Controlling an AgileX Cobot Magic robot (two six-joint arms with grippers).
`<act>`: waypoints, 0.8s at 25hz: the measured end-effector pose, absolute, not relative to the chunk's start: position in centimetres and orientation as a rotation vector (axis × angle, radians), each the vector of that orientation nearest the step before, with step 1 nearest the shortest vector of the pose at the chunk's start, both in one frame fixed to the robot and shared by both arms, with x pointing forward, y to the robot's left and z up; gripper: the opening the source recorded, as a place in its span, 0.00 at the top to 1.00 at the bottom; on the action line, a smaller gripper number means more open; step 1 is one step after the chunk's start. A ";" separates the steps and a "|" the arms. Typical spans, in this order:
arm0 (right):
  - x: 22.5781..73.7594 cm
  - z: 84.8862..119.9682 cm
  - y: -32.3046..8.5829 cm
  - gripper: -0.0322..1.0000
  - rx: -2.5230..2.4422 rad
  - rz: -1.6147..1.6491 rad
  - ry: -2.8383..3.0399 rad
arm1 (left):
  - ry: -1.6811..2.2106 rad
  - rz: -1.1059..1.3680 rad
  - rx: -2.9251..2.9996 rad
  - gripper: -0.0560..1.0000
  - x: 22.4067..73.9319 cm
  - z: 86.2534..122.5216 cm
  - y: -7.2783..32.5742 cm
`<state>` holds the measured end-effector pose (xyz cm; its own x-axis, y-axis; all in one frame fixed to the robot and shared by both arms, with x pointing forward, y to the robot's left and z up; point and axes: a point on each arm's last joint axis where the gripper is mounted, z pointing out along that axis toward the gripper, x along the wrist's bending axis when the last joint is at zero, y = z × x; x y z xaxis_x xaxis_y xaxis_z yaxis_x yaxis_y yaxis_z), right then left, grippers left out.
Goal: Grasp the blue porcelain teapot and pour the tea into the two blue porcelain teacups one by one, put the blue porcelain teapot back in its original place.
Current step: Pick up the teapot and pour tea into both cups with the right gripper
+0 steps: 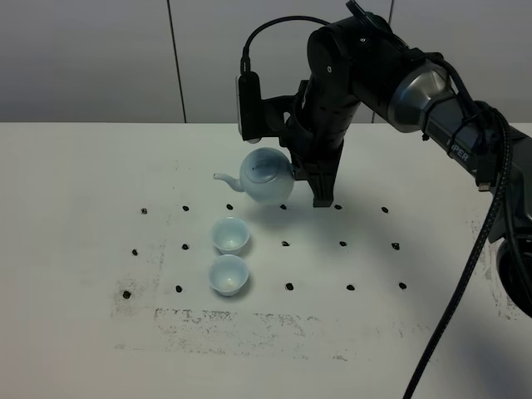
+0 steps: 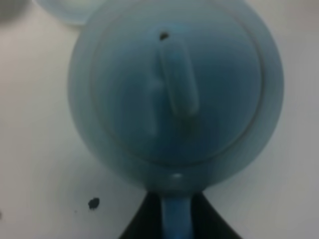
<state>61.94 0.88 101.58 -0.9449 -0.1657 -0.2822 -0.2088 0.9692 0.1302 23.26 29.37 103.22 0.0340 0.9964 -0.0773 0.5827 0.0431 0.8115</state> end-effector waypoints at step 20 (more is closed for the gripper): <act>61.1 99.7 1.2 0.94 -0.447 0.061 2.771 | 1.630 0.758 1.621 0.67 23.3 103.2 29.4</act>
<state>61.14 1.24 99.69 -0.8955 -0.2983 -0.3305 -0.3125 0.9499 -0.0106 23.26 29.37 103.22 0.0340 0.9964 -0.0773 0.5827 0.0431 0.8115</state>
